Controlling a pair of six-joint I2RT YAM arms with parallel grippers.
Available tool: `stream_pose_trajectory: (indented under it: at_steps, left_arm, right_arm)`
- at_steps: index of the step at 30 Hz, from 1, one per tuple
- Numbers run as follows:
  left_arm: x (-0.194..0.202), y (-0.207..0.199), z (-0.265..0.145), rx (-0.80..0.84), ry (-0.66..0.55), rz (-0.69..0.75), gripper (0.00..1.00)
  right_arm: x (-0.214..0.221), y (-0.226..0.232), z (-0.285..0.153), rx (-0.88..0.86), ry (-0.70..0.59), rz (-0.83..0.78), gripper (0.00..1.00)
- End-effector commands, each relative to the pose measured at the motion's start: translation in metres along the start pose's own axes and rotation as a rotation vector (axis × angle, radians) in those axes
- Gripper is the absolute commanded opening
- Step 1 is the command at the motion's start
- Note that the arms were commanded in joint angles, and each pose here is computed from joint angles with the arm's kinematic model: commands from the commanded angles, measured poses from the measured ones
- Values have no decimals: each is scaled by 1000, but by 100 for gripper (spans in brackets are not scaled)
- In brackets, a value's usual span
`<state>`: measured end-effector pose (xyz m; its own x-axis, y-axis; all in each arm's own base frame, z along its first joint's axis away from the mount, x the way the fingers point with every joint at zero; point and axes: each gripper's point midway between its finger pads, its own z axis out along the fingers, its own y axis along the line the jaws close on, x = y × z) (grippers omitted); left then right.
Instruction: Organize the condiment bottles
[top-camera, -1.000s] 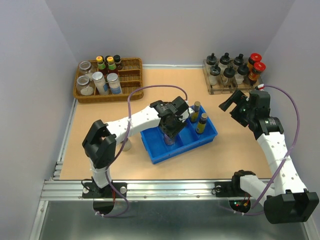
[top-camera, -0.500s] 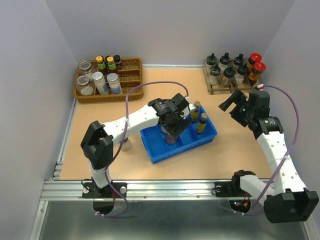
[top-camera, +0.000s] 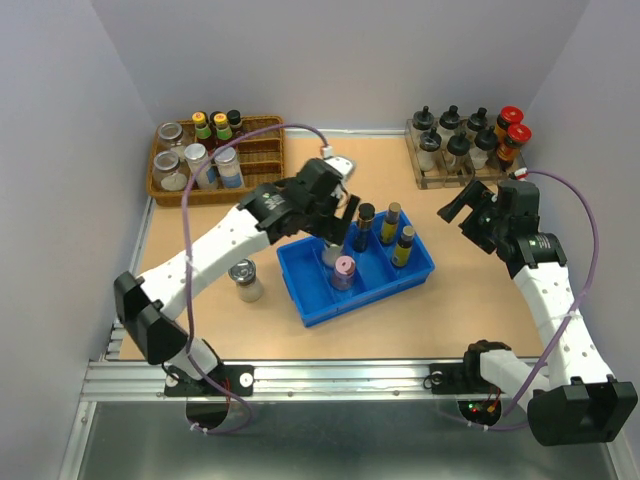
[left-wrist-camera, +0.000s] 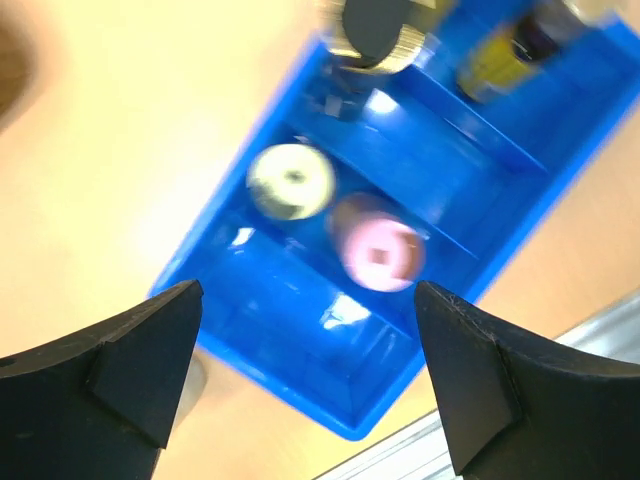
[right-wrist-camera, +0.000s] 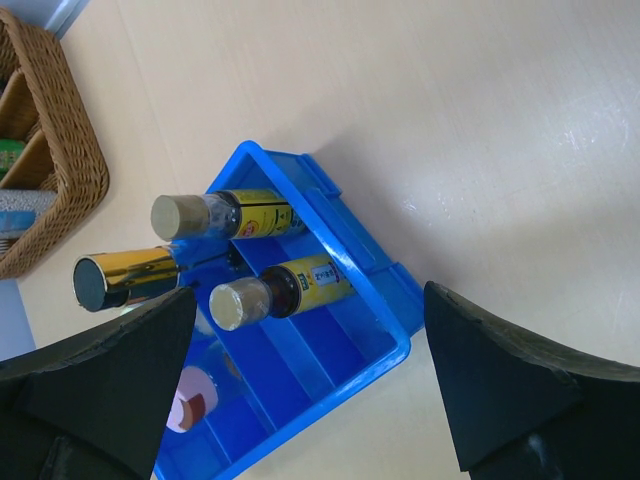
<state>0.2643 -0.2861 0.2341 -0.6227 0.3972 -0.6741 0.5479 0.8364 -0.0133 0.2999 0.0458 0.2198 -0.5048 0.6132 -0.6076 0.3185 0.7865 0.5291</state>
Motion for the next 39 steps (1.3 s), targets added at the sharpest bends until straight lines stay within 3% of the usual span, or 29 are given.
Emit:
stream_pose_trajectory:
  at_steps: [1,5,9,19,29,36,39]
  left_arm:
    - [10,78,-22,-209,-33,-268,99]
    - [59,143,-30,-343,6,-459,99]
    - [108,160,-24,-414,123,-498,99]
    - [160,155,-17,-399,220,-551,99]
    - [174,150,-15,-373,241,-560,97]
    - [176,148,-13,-358,248,-563,70]
    - [173,149,-15,-361,241,-564,42]
  right_arm:
    - [-6,6,-4,-21,-25,-15,100]
    - [-4,6,-5,-26,-22,-19,100]
    - [-3,6,-3,-30,-10,-21,100]
    - [4,4,0,-31,14,-21,100]
    - [9,2,5,-29,30,-16,100]
    - [9,1,5,-29,26,-18,100]
    - [11,0,6,-27,31,-18,100]
